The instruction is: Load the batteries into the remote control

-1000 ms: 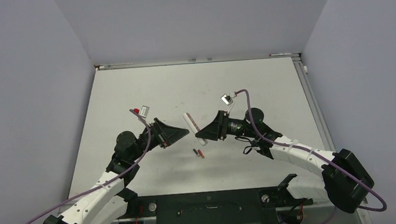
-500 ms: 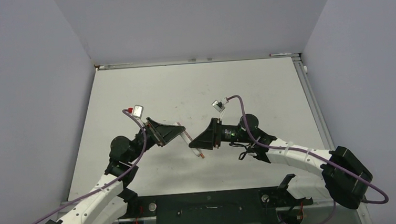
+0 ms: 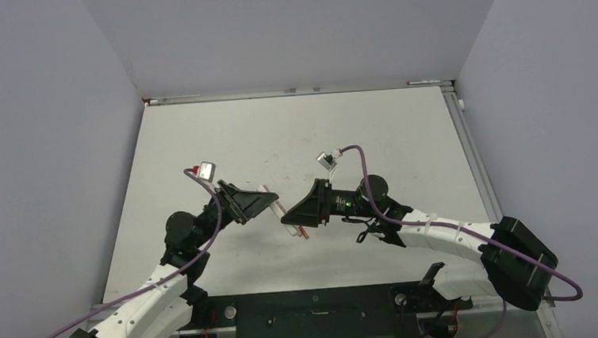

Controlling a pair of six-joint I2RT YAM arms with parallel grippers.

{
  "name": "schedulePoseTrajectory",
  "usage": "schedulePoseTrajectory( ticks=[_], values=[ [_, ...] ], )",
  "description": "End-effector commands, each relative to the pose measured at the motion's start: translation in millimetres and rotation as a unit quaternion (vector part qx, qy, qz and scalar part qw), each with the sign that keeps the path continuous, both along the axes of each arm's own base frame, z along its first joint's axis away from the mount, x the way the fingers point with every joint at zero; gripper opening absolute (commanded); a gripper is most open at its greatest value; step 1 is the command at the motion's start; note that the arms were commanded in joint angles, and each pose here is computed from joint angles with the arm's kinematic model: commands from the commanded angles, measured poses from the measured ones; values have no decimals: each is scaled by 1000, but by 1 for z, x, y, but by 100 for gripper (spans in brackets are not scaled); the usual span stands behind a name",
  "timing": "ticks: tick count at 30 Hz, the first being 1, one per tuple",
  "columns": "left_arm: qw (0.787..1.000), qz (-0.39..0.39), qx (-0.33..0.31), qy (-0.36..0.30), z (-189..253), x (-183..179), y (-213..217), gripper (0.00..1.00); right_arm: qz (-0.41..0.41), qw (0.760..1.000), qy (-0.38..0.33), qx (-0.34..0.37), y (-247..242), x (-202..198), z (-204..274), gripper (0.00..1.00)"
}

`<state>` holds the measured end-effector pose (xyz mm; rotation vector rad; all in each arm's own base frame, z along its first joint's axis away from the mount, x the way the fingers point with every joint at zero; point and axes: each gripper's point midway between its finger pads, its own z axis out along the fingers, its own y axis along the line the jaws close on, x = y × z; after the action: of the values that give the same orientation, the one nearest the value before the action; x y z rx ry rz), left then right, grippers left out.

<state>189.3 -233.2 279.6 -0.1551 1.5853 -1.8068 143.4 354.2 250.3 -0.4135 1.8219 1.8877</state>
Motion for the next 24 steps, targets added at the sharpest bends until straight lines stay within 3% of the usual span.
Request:
schedulePoseTrajectory(
  ticks=[1,4,9,14,17,18,24],
  values=[
    [999,-10,-24,-41,20,-8,3,87,-6,998,-43,47,3,2,31,9],
    [999,-10,-27,-42,19,-9,4,83,-7,998,-41,45,3,2,29,9],
    [998,-16,-36,-47,22,-10,4,64,-6,998,-36,44,3,2,27,9],
    [998,-20,-41,-50,24,-11,4,32,-5,998,-34,43,3,1,27,9],
    [998,-21,-41,-46,21,-11,4,4,-4,999,-36,35,3,1,24,22],
    [998,-19,-41,-45,21,-10,4,0,-4,999,-39,29,3,1,23,28],
    [999,0,-33,-30,17,-3,7,0,-22,997,-65,-23,-2,5,17,59]
  ],
)
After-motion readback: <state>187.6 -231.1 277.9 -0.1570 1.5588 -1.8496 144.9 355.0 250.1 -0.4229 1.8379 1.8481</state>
